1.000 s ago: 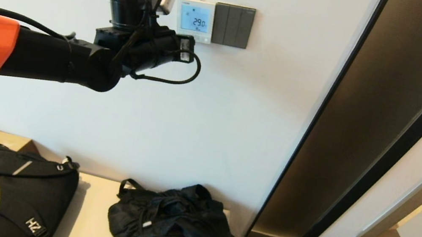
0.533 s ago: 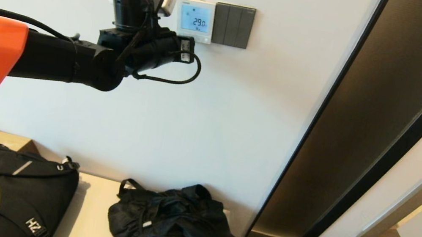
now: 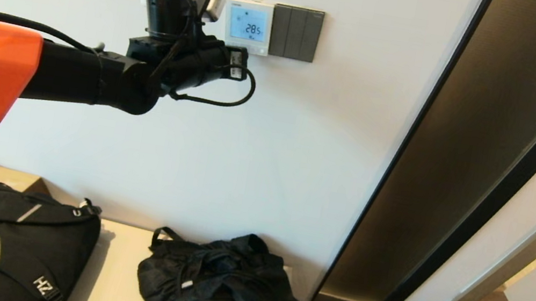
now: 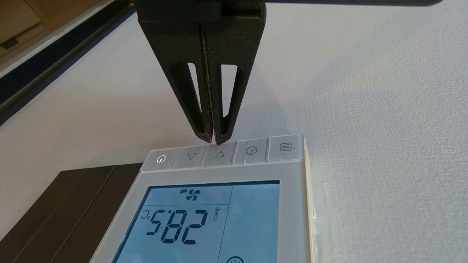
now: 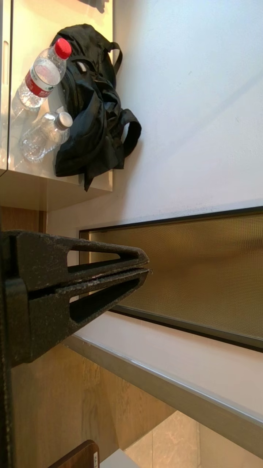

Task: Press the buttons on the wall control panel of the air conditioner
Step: Press the temperature decrease button

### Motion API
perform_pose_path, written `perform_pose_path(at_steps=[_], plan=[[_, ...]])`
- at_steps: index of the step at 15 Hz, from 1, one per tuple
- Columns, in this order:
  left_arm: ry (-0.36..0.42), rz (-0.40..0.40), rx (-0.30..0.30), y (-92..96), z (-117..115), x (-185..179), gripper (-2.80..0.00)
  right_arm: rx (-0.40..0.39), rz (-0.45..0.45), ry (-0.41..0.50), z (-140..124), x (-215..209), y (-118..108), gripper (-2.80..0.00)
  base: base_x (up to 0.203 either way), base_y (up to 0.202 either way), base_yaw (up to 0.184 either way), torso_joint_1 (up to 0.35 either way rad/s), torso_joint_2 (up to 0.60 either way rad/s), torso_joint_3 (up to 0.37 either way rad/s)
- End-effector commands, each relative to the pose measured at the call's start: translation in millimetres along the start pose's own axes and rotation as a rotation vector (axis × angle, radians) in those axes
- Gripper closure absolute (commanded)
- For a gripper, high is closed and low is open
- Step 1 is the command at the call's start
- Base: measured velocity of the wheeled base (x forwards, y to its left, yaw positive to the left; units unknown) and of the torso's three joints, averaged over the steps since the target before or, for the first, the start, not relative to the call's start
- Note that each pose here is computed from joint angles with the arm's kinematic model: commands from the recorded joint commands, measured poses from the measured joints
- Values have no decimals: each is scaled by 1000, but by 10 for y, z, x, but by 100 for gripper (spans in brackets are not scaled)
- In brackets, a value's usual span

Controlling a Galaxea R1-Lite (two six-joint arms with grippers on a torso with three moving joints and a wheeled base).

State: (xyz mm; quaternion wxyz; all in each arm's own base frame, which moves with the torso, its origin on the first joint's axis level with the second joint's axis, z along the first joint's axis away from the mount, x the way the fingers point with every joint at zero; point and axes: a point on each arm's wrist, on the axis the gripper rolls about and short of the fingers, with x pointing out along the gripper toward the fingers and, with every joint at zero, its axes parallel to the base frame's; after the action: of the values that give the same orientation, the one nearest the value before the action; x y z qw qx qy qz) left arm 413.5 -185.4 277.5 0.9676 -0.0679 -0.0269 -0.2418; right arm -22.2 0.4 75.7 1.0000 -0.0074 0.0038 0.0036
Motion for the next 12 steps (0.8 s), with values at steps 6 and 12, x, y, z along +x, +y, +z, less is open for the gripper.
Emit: perform_pose_path(at_steps=[6, 12], plan=[[-2, 6, -2, 8, 10, -50, 0, 0, 0, 0, 2, 1, 0, 0, 0, 0, 0, 0, 0, 0], [-6, -6, -7, -3, 50, -99, 0, 0, 0, 0, 2, 1, 0, 0, 0, 0, 0, 0, 0, 0]])
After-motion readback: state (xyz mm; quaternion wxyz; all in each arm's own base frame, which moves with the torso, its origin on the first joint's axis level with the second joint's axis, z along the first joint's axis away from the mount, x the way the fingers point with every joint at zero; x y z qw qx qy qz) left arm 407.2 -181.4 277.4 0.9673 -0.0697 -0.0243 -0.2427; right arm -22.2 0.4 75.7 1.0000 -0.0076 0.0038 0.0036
